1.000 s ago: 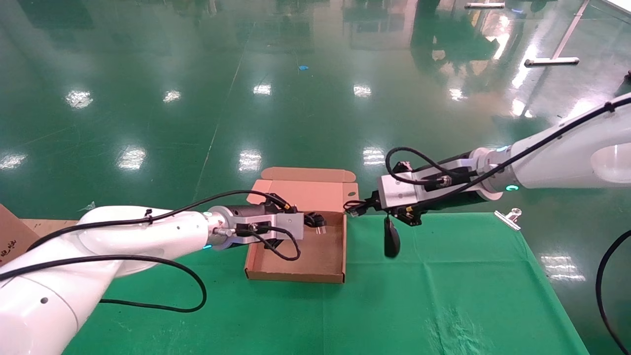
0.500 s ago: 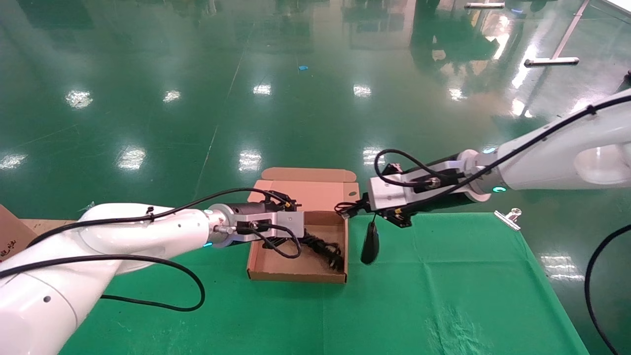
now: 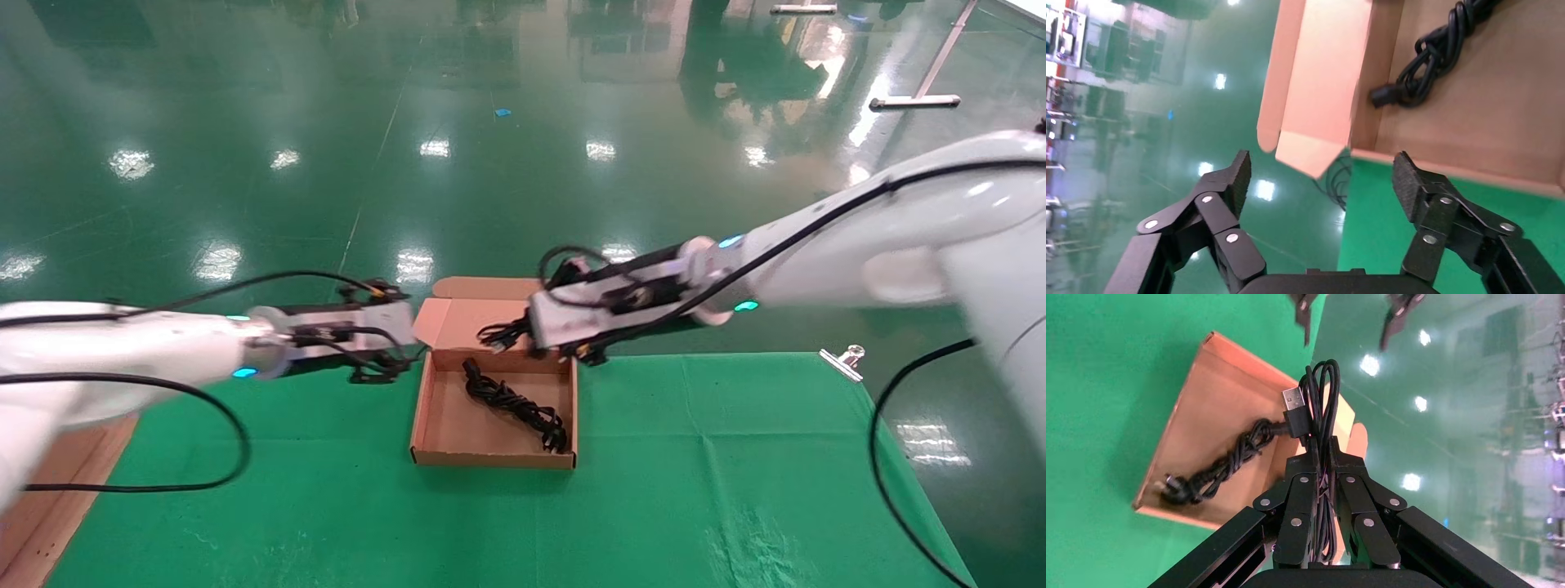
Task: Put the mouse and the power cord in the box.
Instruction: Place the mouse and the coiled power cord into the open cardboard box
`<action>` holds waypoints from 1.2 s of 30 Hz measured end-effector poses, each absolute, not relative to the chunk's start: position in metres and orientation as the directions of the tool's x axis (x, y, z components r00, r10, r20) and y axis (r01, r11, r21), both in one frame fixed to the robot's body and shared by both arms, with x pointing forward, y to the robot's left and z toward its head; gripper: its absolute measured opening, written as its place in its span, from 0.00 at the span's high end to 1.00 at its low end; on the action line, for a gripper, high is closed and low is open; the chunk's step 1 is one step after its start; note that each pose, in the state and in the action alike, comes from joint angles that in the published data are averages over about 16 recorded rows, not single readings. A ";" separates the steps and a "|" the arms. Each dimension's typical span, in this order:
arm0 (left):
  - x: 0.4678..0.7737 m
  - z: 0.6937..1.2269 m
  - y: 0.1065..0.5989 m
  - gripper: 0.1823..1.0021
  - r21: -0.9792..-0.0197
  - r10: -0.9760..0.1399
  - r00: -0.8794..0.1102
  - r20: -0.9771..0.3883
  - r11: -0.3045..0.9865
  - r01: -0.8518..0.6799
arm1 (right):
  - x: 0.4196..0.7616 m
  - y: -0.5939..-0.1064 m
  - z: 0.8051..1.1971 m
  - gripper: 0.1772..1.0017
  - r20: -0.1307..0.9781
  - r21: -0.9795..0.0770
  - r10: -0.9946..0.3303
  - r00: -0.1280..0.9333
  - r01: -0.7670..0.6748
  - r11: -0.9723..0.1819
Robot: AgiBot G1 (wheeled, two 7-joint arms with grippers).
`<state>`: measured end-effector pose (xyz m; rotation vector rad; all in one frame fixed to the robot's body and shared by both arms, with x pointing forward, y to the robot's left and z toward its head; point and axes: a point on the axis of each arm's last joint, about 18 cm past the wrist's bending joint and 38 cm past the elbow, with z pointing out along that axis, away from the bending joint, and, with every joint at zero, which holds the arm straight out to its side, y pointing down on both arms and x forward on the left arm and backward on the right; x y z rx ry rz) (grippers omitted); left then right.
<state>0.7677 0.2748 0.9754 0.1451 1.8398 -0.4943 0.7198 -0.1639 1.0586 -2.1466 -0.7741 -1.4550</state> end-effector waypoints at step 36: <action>0.745 0.964 0.350 0.00 -0.301 -0.195 -0.324 -0.926 0.898 0.322 | 0.737 -0.106 0.981 0.94 0.924 0.056 0.275 0.266 0.618 -0.785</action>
